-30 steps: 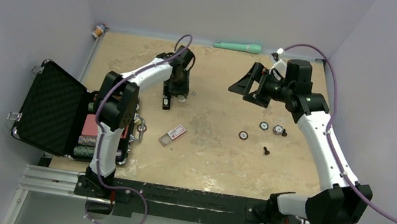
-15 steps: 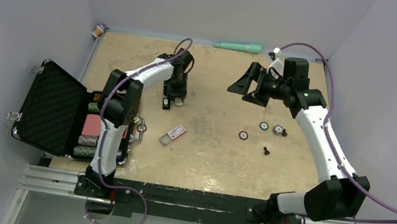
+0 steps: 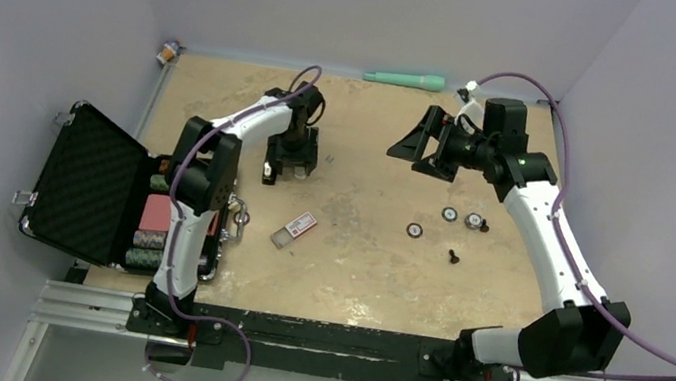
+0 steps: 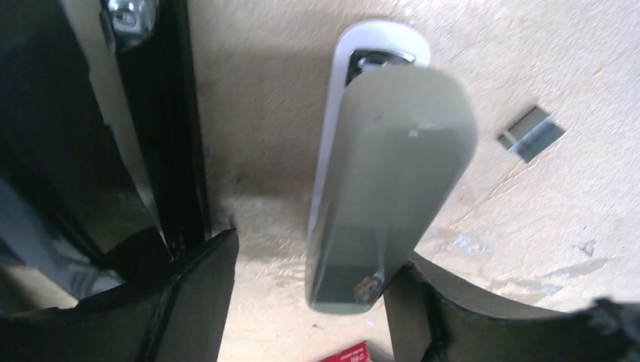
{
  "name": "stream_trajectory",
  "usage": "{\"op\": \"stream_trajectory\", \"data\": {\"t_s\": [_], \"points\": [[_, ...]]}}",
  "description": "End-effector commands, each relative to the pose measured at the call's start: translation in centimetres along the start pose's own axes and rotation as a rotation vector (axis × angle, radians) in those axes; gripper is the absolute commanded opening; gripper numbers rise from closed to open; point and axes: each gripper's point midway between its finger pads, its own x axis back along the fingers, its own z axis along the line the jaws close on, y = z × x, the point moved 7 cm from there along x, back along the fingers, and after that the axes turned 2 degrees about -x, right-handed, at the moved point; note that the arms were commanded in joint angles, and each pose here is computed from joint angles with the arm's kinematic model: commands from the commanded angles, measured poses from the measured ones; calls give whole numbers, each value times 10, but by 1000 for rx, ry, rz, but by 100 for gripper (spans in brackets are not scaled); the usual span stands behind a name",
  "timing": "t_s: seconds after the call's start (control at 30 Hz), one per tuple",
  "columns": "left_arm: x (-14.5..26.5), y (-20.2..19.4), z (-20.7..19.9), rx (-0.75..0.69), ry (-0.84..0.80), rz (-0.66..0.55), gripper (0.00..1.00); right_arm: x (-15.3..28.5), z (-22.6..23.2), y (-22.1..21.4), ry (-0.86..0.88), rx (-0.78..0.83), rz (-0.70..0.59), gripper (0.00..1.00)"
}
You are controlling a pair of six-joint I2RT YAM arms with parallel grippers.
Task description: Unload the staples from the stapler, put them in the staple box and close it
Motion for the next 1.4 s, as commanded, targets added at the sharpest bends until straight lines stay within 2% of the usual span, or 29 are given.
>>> {"op": "stream_trajectory", "data": {"t_s": [0.0,0.4,0.6,0.67,0.83,0.97,1.1,1.37], "points": [[35,8,9,30,-8,-87,73,15,16,4,62,47,-55,98],[115,10,0,16,-162,-220,74,21,12,-6,51,64,-78,98],[139,-19,-5,-117,-191,-235,72,24,8,-13,36,72,-88,98],[141,-37,-6,-184,-194,-229,75,25,7,-15,35,75,-87,98],[131,-83,2,-283,-183,-199,81,27,5,-22,42,78,-84,98],[110,-107,12,-334,-148,-130,85,24,0,-28,42,75,-69,98],[92,-121,12,-402,-126,-80,89,24,-1,-30,50,78,-60,98],[64,-127,1,-457,-114,-31,89,27,-2,-34,44,91,-41,98]]}}
